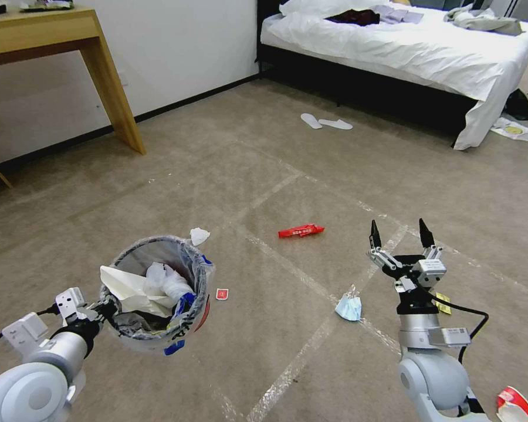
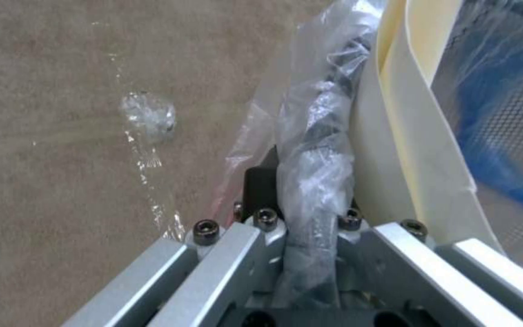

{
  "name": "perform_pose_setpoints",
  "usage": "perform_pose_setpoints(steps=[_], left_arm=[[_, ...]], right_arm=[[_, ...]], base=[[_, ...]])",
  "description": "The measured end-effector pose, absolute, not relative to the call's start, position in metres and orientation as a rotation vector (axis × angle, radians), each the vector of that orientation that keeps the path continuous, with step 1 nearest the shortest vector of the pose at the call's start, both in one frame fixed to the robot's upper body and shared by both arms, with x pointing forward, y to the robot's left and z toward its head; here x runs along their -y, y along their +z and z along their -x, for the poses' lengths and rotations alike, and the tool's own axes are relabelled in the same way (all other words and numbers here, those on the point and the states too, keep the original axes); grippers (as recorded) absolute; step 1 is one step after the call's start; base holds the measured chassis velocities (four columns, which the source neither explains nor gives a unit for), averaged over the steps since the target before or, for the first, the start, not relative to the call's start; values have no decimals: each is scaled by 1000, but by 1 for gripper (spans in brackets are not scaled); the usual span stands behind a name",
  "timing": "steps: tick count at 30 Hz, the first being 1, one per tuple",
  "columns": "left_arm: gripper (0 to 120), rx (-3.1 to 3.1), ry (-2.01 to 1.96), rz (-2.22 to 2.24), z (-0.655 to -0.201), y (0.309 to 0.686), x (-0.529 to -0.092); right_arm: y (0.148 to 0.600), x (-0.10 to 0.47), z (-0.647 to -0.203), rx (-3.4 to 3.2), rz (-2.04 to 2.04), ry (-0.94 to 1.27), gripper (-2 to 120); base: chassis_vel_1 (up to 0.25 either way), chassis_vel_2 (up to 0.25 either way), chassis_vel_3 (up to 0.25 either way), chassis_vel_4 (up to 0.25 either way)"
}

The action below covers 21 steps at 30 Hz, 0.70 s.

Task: Pick up the trash bin and place the garbage on the floor into it.

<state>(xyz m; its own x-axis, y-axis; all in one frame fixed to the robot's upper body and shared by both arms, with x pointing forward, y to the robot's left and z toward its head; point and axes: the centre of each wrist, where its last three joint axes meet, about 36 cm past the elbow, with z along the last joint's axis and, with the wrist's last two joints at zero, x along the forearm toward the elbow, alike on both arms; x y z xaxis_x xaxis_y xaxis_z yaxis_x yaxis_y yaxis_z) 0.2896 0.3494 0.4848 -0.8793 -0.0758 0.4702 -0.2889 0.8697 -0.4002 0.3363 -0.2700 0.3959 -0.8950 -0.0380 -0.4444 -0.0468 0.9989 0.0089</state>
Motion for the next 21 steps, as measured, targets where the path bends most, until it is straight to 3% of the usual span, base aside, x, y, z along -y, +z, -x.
perform_pose_setpoints(steps=[21], left_arm=[[1,2593,661,-268,-292,484,-350]], right_arm=[[392,270,-334,-2686,72,11,100]], base=[[0,0,0,0]])
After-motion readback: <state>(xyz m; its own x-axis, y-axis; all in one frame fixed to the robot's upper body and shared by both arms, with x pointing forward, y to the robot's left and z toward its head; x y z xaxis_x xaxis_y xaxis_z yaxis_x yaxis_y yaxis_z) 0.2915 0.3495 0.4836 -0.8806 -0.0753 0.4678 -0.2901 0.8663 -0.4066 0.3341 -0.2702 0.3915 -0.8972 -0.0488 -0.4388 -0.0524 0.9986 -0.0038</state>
